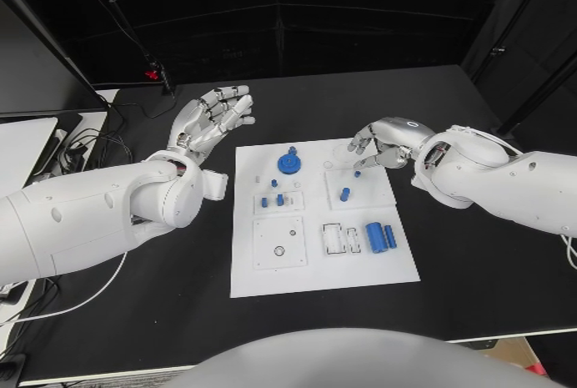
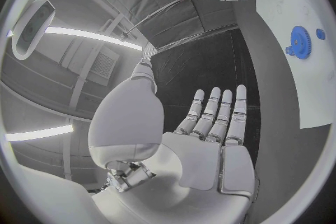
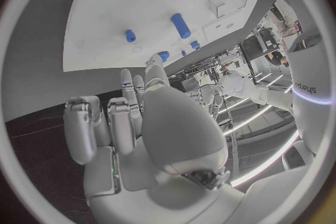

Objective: Assemble the parts on the task board

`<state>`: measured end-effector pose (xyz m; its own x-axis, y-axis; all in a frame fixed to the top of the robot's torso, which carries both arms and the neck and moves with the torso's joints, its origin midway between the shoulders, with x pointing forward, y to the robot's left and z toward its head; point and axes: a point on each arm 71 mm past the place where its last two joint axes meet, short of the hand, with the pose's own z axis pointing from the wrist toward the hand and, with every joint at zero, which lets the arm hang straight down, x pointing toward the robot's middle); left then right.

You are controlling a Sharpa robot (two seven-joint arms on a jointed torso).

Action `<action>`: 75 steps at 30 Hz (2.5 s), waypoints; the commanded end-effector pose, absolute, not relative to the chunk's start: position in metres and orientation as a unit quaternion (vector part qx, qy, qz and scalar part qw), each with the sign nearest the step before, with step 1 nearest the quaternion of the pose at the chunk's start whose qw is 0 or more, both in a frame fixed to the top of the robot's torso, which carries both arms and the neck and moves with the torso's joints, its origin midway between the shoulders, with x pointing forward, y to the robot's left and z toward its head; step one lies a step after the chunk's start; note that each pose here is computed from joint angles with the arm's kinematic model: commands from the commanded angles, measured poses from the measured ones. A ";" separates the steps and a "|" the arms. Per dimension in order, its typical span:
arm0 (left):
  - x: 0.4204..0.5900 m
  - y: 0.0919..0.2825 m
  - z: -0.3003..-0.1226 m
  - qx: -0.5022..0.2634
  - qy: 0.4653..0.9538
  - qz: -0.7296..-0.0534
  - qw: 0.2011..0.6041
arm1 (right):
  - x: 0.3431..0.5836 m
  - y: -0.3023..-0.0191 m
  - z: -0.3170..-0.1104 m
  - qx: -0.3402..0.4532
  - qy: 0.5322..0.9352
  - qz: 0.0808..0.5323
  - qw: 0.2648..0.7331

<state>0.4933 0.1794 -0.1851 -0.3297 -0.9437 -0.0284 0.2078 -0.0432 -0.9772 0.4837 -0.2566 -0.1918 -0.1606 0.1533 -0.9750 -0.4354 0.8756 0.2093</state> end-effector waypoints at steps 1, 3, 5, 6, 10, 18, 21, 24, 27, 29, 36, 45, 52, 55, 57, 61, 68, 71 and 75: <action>0.491 0.181 -0.174 -0.321 0.466 -0.668 0.483 | 0.484 -0.256 -0.197 -0.127 0.742 0.191 0.629; 0.491 0.181 -0.174 -0.321 0.467 -0.668 0.483 | 0.484 -0.255 -0.197 -0.127 0.743 0.189 0.629; 0.491 0.181 -0.174 -0.321 0.467 -0.667 0.483 | 0.484 -0.255 -0.198 -0.125 0.743 0.186 0.630; 0.491 0.181 -0.174 -0.321 0.467 -0.667 0.483 | 0.484 -0.255 -0.198 -0.125 0.744 0.184 0.630; 0.491 0.182 -0.174 -0.322 0.468 -0.666 0.483 | 0.484 -0.254 -0.200 -0.125 0.750 0.179 0.624; 0.491 0.183 -0.174 -0.323 0.468 -0.665 0.484 | 0.484 -0.251 -0.205 -0.124 0.768 0.161 0.607; 0.491 0.183 -0.174 -0.323 0.468 -0.665 0.483 | 0.483 -0.250 -0.207 -0.126 0.770 0.155 0.605; 0.490 0.184 -0.174 -0.323 0.468 -0.665 0.483 | 0.483 -0.249 -0.209 -0.128 0.773 0.150 0.603; 0.490 0.185 -0.174 -0.324 0.469 -0.664 0.484 | 0.483 -0.248 -0.210 -0.129 0.774 0.147 0.602; 0.490 0.185 -0.174 -0.324 0.468 -0.664 0.485 | 0.483 -0.247 -0.210 -0.130 0.775 0.145 0.601; 0.490 0.186 -0.174 -0.325 0.469 -0.663 0.485 | 0.483 -0.244 -0.212 -0.133 0.778 0.139 0.599; 0.490 0.186 -0.175 -0.325 0.471 -0.665 0.481 | 0.484 -0.241 -0.213 -0.133 0.779 0.128 0.599; 0.491 0.186 -0.175 -0.326 0.471 -0.664 0.480 | 0.483 -0.239 -0.214 -0.133 0.782 0.124 0.597; 0.491 0.187 -0.175 -0.326 0.472 -0.664 0.480 | 0.483 -0.239 -0.215 -0.134 0.782 0.120 0.596; 0.491 0.187 -0.175 -0.326 0.472 -0.663 0.480 | 0.483 -0.238 -0.215 -0.136 0.783 0.116 0.596; 0.491 0.187 -0.175 -0.327 0.472 -0.663 0.480 | 0.483 -0.238 -0.216 -0.136 0.785 0.108 0.594; 0.491 0.187 -0.176 -0.328 0.474 -0.661 0.480 | 0.482 -0.235 -0.218 -0.142 0.790 0.097 0.589; 0.491 0.187 -0.176 -0.329 0.475 -0.661 0.479 | 0.482 -0.234 -0.218 -0.144 0.789 0.096 0.590; 0.491 0.187 -0.176 -0.329 0.475 -0.661 0.479 | 0.482 -0.233 -0.217 -0.145 0.783 0.096 0.598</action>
